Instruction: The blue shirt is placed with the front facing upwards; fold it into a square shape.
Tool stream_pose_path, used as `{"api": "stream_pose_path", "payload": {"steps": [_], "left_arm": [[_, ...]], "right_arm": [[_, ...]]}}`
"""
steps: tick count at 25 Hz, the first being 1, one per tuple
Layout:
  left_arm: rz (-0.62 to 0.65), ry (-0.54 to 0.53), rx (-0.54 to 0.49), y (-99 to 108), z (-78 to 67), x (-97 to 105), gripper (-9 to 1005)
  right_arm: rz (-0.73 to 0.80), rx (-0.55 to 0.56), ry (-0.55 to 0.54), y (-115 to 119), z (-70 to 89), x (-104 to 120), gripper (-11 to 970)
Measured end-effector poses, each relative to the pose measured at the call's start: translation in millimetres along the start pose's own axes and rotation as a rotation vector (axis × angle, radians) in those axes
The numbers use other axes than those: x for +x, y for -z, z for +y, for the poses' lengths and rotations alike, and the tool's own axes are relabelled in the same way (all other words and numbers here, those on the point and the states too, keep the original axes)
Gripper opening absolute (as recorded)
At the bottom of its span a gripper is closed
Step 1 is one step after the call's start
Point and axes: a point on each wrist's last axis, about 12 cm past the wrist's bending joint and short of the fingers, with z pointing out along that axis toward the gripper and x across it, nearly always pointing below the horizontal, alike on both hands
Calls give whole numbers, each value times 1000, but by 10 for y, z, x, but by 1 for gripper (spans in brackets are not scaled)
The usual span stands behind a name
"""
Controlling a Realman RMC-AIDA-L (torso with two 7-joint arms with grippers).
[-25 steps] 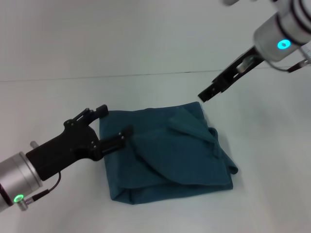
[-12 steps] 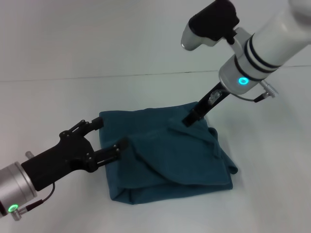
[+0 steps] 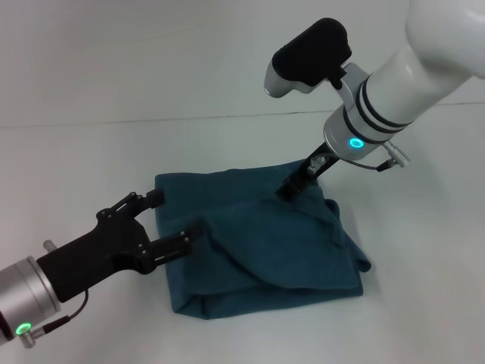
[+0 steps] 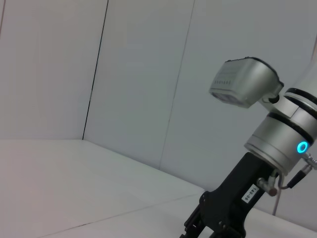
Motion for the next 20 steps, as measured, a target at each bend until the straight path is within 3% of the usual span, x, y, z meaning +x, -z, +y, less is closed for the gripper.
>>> {"api": "stream_pose_path", "payload": {"steps": [12, 20], "left_arm": [[0, -1, -2, -14, 7, -7, 933], [-16, 11, -32, 24, 50, -12, 932]], "right_arm": [[-6, 25, -28, -28, -68, 59, 313], [-11, 32, -116, 15, -250, 221, 35]]}}
